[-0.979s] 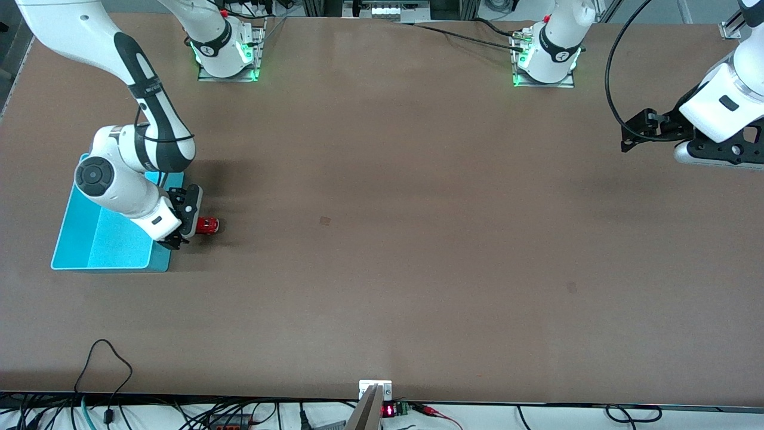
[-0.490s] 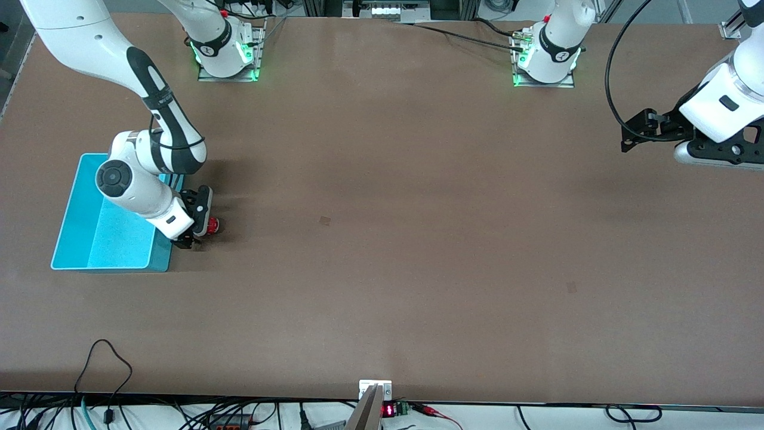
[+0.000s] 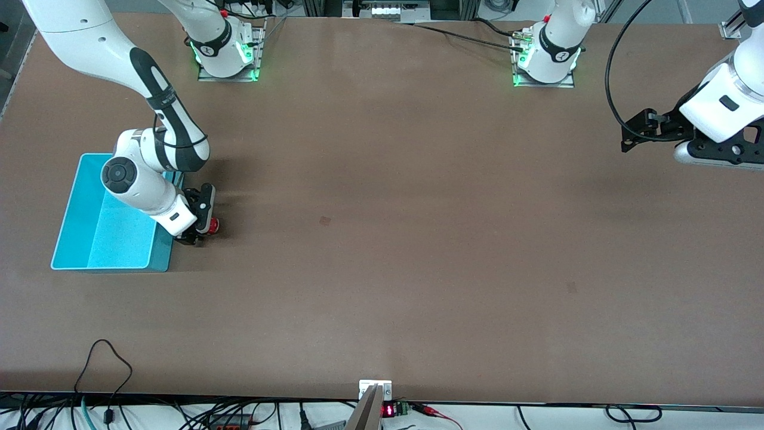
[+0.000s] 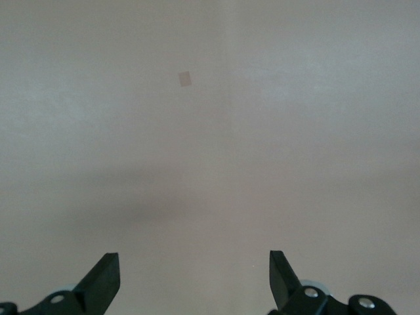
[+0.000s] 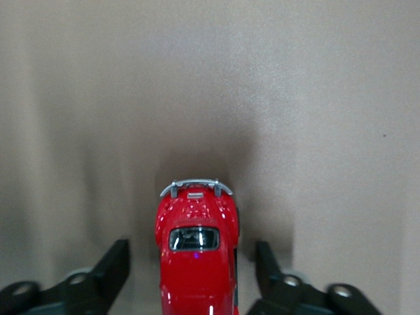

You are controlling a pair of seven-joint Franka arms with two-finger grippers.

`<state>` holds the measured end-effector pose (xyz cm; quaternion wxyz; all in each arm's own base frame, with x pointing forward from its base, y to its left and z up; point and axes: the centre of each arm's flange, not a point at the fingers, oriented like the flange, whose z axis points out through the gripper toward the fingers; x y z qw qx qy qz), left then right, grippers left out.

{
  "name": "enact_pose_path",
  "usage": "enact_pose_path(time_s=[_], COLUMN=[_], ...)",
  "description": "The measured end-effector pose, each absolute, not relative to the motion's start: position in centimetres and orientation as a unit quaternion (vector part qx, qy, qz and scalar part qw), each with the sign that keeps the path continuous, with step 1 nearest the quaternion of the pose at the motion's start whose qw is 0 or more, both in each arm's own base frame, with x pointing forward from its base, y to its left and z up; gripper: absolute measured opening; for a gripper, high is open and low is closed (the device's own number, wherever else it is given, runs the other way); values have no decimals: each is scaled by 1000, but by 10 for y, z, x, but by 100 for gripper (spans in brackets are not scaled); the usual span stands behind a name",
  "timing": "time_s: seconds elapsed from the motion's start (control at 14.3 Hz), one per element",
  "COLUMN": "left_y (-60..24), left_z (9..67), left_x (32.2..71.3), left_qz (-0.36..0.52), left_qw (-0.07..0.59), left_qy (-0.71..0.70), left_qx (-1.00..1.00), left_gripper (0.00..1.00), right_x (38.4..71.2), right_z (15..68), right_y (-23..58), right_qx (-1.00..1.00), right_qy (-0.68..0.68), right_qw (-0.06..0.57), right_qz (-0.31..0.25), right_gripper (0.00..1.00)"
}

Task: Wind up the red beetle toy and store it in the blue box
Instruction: 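Grasp the red car with the right gripper and lift it, then carry the car over the cyan box and lower it inside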

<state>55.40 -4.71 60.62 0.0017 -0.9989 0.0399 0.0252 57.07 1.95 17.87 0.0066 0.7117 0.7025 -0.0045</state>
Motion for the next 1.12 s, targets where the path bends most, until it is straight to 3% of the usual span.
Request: enact_pose_path(time_s=[0.07, 0.21, 0.56, 0.84, 1.12], left_y=[-47, -47, -47, -47, -46], left_z=[606, 606, 606, 606, 606], left_x=[554, 554, 554, 554, 554], left_qz=[25, 25, 25, 25, 25], left_qw=[2, 2, 2, 2, 2], left_qy=[40, 40, 40, 40, 39], left_qx=[-999, -999, -999, -999, -999], left_gripper=[100, 100, 100, 100, 100], right_x=[571, 572, 579, 594, 603], right_z=[179, 181, 199, 269, 348], right_y=[20, 22, 54, 87, 68], right_qx=[711, 710, 738, 808, 877], right_qy=[703, 704, 675, 588, 480], right_qw=[7, 9, 17, 15, 27], right_qz=[-4, -2, 19, 23, 25], right_gripper=[64, 48, 48, 48, 48])
